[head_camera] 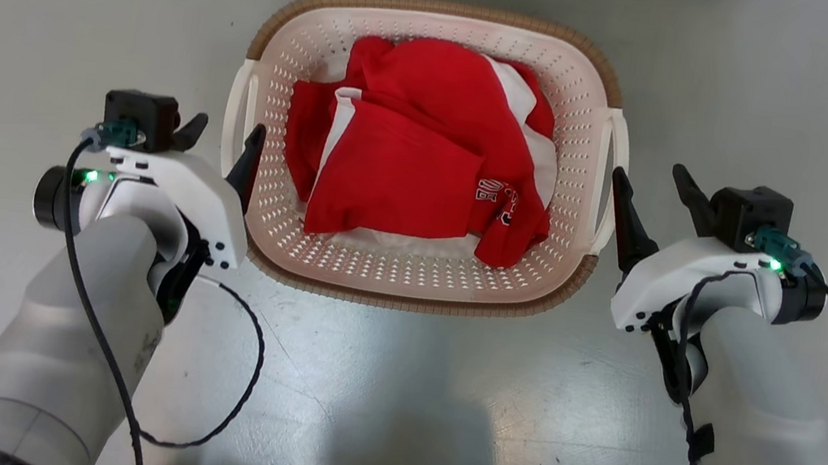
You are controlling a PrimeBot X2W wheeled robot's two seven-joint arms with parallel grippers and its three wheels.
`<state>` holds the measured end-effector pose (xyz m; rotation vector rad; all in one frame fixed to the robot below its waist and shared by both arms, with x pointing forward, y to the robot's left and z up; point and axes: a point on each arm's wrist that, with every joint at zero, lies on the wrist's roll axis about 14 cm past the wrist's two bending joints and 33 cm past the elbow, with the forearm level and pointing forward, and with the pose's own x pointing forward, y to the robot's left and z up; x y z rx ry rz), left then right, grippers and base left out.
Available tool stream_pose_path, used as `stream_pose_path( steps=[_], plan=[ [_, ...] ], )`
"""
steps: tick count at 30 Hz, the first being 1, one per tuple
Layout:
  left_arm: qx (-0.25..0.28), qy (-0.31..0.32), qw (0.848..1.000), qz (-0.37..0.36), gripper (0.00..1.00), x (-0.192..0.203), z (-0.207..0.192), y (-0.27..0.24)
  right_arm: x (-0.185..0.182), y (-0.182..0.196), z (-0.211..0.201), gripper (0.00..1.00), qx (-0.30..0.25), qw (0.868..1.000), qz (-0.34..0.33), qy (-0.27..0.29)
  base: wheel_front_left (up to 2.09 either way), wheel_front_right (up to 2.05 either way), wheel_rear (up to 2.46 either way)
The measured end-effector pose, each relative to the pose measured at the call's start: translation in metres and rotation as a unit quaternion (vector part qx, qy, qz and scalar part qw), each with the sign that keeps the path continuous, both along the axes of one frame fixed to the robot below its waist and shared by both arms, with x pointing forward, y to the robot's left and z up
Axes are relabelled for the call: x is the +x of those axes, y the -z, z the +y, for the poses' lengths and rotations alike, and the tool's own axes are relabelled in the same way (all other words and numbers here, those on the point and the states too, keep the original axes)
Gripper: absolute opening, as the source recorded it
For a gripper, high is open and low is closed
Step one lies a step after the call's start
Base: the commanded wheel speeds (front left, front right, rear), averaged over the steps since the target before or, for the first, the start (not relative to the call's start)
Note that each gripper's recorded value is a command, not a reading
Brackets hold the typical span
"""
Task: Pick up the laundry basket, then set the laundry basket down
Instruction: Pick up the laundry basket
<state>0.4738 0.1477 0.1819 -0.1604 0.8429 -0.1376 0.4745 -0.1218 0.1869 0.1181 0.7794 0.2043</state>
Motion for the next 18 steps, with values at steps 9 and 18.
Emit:
stream_pose_path(
  steps=[9, 18],
  plan=[
    [0.013, 0.027, 0.999, 0.017, 1.0, 0.006, -0.003, 0.009, 0.001, 0.019, 0.009, 1.0, 0.009, 0.999, 0.034, -0.001, 0.0, 0.0, 0.0],
    [0.016, 0.037, 0.998, 0.057, 1.0, 0.001, -0.004, 0.018, 0.005, 0.027, 0.015, 1.0, 0.014, 0.998, 0.058, -0.006, 0.0, 0.0, 0.0]
  ],
)
